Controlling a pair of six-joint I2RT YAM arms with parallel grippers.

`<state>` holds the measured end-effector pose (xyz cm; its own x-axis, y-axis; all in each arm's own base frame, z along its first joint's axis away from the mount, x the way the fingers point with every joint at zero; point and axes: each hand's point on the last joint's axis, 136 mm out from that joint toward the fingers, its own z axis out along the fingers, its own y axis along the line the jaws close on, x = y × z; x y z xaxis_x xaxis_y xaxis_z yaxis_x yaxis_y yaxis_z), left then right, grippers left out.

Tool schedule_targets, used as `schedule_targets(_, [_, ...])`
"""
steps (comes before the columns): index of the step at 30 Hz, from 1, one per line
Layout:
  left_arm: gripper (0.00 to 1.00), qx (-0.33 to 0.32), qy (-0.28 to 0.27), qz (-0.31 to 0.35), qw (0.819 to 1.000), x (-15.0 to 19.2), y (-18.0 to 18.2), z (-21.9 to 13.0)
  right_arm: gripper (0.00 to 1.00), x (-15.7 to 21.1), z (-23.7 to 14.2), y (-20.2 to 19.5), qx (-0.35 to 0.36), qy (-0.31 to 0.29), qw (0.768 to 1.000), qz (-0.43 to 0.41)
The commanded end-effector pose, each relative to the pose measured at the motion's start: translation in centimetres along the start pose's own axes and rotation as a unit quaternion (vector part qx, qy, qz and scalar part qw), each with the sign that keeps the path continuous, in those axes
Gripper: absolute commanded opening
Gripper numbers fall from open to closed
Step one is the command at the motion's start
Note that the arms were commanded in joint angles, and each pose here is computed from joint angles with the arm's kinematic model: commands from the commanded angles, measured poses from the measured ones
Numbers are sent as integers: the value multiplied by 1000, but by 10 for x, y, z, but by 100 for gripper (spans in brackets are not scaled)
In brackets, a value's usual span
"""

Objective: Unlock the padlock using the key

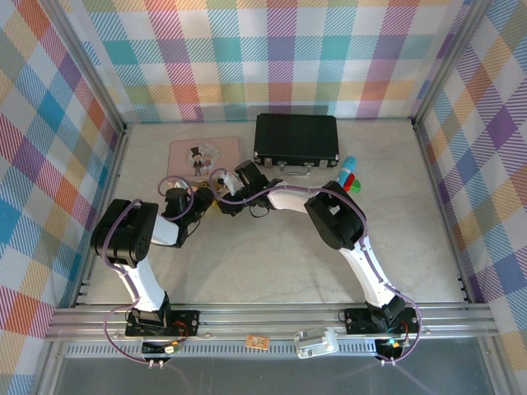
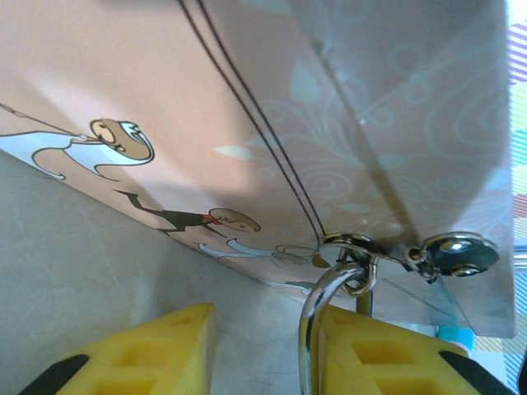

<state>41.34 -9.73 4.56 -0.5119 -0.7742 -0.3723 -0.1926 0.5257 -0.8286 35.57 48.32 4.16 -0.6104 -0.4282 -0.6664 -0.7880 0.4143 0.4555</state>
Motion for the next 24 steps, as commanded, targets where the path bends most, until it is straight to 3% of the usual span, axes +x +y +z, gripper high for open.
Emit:
schedule_targets(1, [37,12,1,7,1000,3,-6,5,0,-15,-3,29,-52,-17,998,-20])
schedule_targets(14, [36,79,-12,-3,997,1,-29,5,0,-15,-2,30,-56,-17,998,-18])
schedule_targets(19, [20,88,-11,-19,996,4,-25,11,0,-17,-4,32,-59,-18,998,-22])
schedule_targets(22, [0,84,-7,-18,996,8,-22,11,0,-18,-5,32,-59,-17,998,-24])
schedule_targets(24, [0,81,-4,-17,997,10,-19,9,0,-17,-5,31,-58,-16,998,-22])
